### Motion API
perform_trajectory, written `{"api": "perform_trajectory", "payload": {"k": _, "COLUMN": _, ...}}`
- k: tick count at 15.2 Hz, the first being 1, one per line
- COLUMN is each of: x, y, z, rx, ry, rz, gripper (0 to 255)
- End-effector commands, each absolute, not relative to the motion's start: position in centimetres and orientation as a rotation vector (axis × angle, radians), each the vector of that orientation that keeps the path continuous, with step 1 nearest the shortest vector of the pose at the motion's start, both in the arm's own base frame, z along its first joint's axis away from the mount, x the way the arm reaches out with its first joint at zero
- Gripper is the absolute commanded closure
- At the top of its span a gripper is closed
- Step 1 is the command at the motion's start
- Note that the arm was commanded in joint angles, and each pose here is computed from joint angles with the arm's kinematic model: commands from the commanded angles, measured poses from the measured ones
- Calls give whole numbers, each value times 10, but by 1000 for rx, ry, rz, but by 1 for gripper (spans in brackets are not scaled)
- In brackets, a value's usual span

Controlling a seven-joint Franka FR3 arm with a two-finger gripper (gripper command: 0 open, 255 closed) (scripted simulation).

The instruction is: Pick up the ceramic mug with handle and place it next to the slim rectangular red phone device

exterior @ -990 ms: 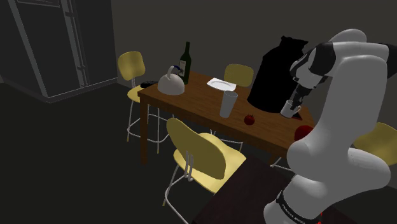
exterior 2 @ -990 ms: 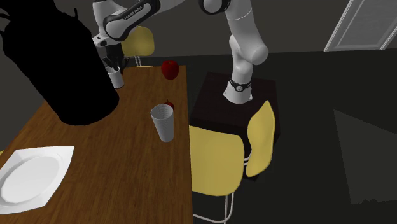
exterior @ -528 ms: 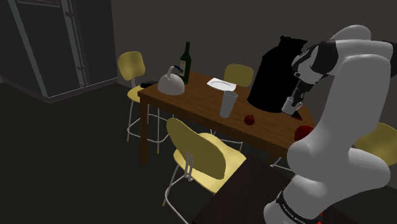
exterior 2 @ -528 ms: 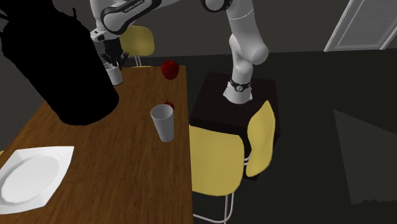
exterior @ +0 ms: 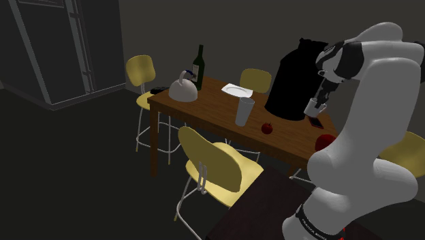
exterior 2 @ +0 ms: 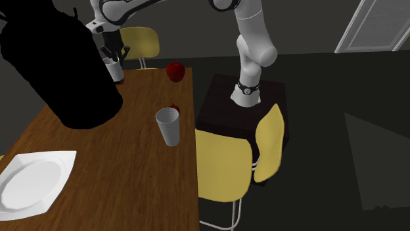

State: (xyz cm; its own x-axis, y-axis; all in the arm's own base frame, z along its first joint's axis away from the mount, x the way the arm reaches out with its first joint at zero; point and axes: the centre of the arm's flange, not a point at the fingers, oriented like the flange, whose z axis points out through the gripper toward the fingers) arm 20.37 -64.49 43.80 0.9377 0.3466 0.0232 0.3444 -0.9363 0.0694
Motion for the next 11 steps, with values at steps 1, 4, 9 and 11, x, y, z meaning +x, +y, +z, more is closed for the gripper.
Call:
{"api": "perform_trajectory", "payload": {"k": 1, "x": 206, "y": -644, "z": 454, "rx": 3018, "ry": 548, "rz": 60, "gripper": 255}}
{"api": "perform_trajectory", "payload": {"k": 4, "x": 206, "y": -644, "z": 470, "rx": 3018, "ry": 548, "rz": 60, "gripper": 255}}
{"api": "perform_trajectory", "payload": {"k": 9, "x": 206, "y": -644, "z": 496, "rx": 3018, "ry": 548, "rz": 60, "gripper": 255}}
{"api": "perform_trajectory", "payload": {"k": 11, "x": 206, "y": -644, "z": 507, "rx": 3018, "ry": 548, "rz": 60, "gripper": 255}}
